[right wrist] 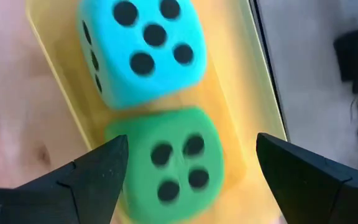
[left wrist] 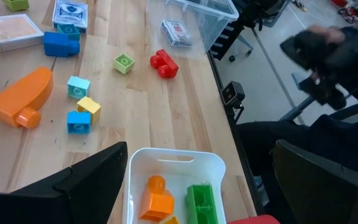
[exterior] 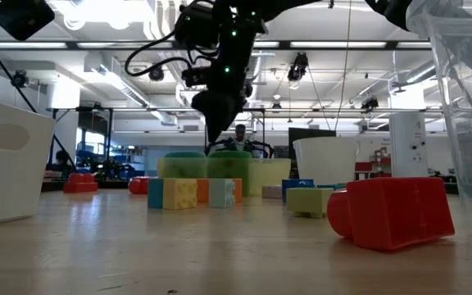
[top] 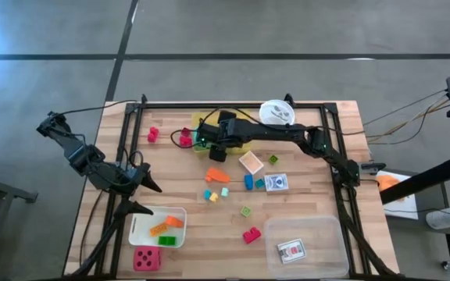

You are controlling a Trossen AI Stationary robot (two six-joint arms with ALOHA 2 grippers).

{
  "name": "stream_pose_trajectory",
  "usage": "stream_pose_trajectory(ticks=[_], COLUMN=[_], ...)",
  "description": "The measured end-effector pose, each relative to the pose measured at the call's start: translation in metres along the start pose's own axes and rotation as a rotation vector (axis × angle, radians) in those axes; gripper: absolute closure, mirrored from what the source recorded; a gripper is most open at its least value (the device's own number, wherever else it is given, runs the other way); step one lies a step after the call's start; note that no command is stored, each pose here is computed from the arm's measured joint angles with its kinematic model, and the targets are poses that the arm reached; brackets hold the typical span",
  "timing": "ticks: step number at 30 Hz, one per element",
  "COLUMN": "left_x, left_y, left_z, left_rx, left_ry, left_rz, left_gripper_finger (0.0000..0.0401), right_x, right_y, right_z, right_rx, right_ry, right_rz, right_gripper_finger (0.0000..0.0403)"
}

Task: Pick & Place Toys
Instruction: Put the green die into the yellow bin

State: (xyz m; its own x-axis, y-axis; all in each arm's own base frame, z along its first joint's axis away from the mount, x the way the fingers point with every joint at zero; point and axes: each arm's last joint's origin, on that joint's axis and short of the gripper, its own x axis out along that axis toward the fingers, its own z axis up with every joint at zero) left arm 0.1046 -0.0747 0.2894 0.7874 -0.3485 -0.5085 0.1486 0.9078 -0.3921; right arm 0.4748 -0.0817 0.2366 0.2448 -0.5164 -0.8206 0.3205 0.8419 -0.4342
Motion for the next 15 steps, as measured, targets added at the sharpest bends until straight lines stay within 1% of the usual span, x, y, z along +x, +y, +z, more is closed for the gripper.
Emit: stream_pose_trajectory(ticks=[3, 6, 9, 11, 15], left_x=[0.000, 0.000, 0.000, 0.000, 0.000], left_y=[0.000, 0.001, 0.001, 0.001, 0.001], left_z=[0.000, -0.001, -0.002, -0.002, -0.002], left_rx=[0.001, 0.003, 0.004, 0.004, -0.003], left_ry=[0.005, 0.011, 0.016, 0.016, 0.016], left_rz=[0.003, 0.008, 0.011, 0.011, 0.011], left_gripper_finger=[0.0015, 0.0015, 0.0015, 0.0015, 0.0015], right_x=[-0.009, -0.013, -0.013, -0.011, 0.000], right_y=[-0.009, -0.020, -0.027, -0.031, -0.040], right_z=[-0.004, -0.006, -0.006, -0.007, -0.015], right_rx=[0.059, 0.152, 0.265, 0.341, 0.463], right_ry=[0.065, 0.108, 0.115, 0.126, 0.199], right_rz=[-0.008, -0.022, -0.030, -0.037, -0.052], right_gripper_finger=[0.0064, 0.0097, 0.0159, 0.0211, 0.0321])
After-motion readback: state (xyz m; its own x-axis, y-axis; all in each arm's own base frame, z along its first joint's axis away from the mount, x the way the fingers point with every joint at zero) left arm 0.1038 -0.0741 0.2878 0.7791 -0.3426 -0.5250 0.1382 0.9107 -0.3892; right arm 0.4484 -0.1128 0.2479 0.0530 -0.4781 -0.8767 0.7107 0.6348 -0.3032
